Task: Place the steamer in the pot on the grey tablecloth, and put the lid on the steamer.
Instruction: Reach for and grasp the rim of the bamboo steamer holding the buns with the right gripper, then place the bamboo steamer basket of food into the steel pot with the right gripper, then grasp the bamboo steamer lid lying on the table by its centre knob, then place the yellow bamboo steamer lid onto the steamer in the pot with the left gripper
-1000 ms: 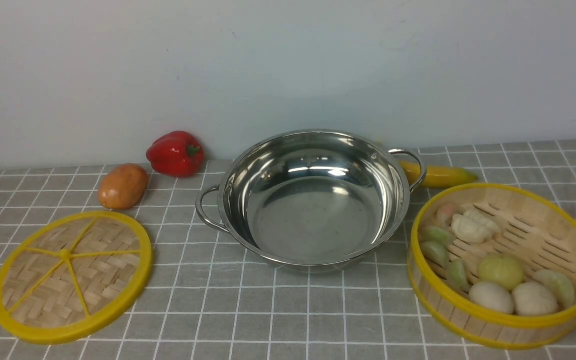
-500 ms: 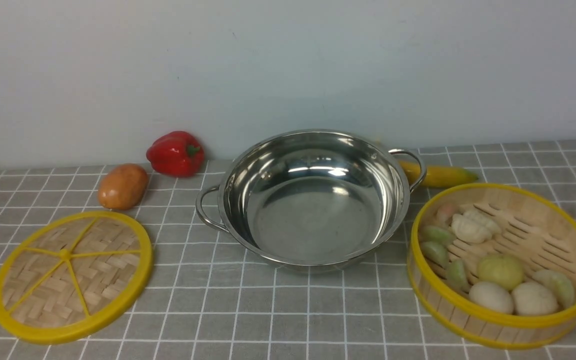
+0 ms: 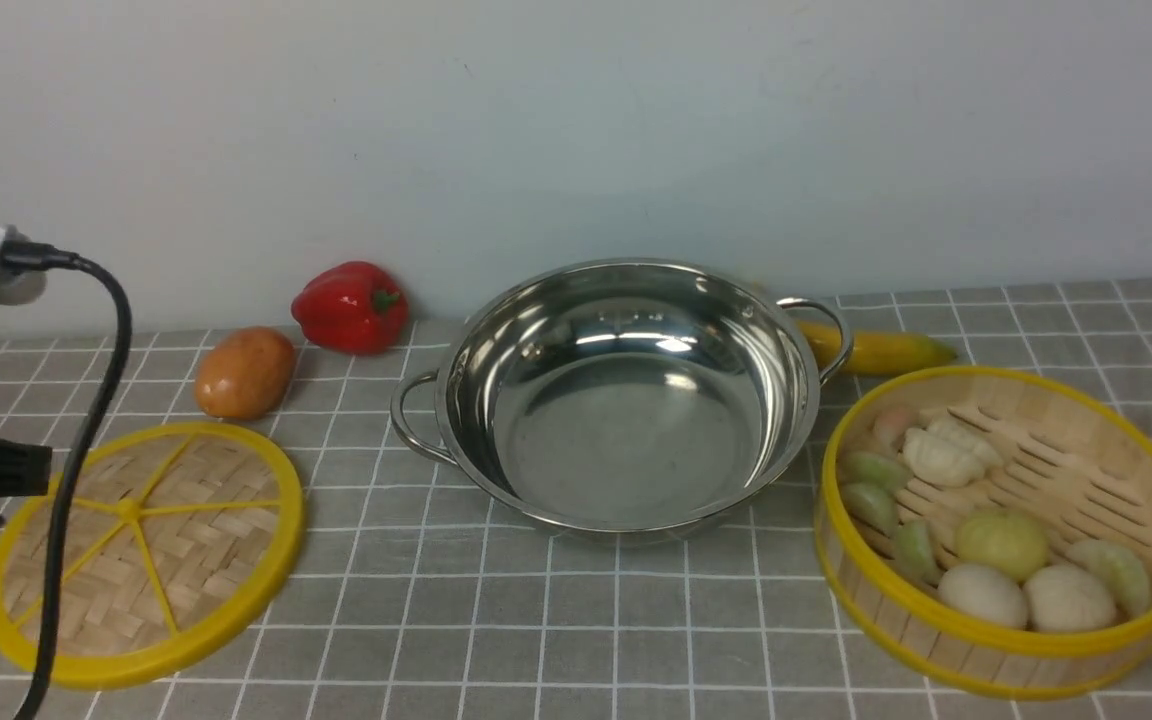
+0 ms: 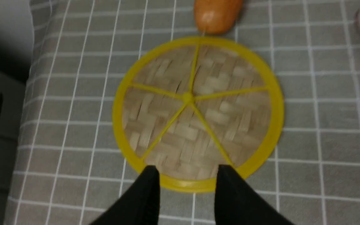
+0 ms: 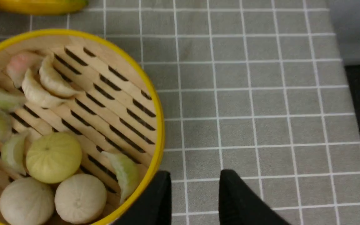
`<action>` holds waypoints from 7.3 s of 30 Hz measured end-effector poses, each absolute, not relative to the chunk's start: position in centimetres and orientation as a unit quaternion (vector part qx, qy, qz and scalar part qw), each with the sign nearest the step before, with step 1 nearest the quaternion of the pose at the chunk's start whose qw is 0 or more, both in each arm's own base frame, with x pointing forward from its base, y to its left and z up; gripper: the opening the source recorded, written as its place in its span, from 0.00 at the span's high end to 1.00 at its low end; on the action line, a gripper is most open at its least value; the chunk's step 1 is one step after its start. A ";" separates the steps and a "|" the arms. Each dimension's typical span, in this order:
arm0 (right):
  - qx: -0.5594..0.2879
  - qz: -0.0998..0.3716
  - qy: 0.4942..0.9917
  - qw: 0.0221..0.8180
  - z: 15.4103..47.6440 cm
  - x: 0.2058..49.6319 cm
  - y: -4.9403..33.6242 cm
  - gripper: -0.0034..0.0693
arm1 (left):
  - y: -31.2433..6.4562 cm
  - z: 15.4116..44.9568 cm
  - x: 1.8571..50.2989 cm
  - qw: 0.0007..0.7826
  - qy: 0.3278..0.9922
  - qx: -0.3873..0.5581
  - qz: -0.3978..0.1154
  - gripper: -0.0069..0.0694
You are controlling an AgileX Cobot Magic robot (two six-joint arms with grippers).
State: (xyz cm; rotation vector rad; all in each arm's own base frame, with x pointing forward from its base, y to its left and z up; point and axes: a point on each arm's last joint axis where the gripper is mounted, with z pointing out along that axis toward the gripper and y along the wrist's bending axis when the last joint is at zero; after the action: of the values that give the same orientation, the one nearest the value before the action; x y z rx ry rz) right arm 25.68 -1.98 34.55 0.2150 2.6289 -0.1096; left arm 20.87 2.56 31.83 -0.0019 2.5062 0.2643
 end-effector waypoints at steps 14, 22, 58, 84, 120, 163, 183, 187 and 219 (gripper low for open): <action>0.115 0.001 0.973 0.201 30.3 29.3 -4.4 0.62 | 10.6 29.9 21.6 0.285 0.937 -0.203 0.016 0.59; 0.110 0.039 0.976 0.182 27.8 31.2 -4.3 0.62 | 9.0 28.0 24.5 0.287 0.949 -0.114 -0.068 0.59; 0.103 0.097 0.986 0.094 19.9 34.6 -3.9 0.62 | -2.0 25.0 26.4 0.172 0.965 0.171 -0.098 0.59; 0.119 0.072 0.988 0.066 16.0 35.8 -4.5 0.75 | 0.8 25.4 26.1 0.158 0.985 0.054 0.042 0.59; -0.080 0.095 0.967 0.223 26.6 47.7 16.9 0.87 | 1.0 25.4 26.1 0.160 0.984 0.062 0.054 0.59; -0.074 0.109 0.978 0.162 19.8 48.9 19.5 0.42 | 1.0 26.1 27.7 0.251 0.965 0.058 0.055 0.59; -0.136 0.151 0.854 0.479 50.8 34.1 13.6 0.28 | 7.4 20.9 31.5 0.218 0.973 -0.079 0.003 0.59; -0.136 0.135 0.813 0.550 55.9 28.4 11.1 0.28 | 7.4 20.4 32.9 0.217 0.974 -0.064 0.002 0.59; -0.101 0.070 0.748 0.652 61.7 18.9 5.9 0.28 | 8.1 28.2 37.1 0.193 0.981 -0.027 0.026 0.76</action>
State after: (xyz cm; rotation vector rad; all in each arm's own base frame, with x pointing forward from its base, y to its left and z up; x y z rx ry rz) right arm 18.85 5.93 61.68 -0.2286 1.6992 0.1588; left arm 37.13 8.12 28.23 -0.0760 2.7520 0.0723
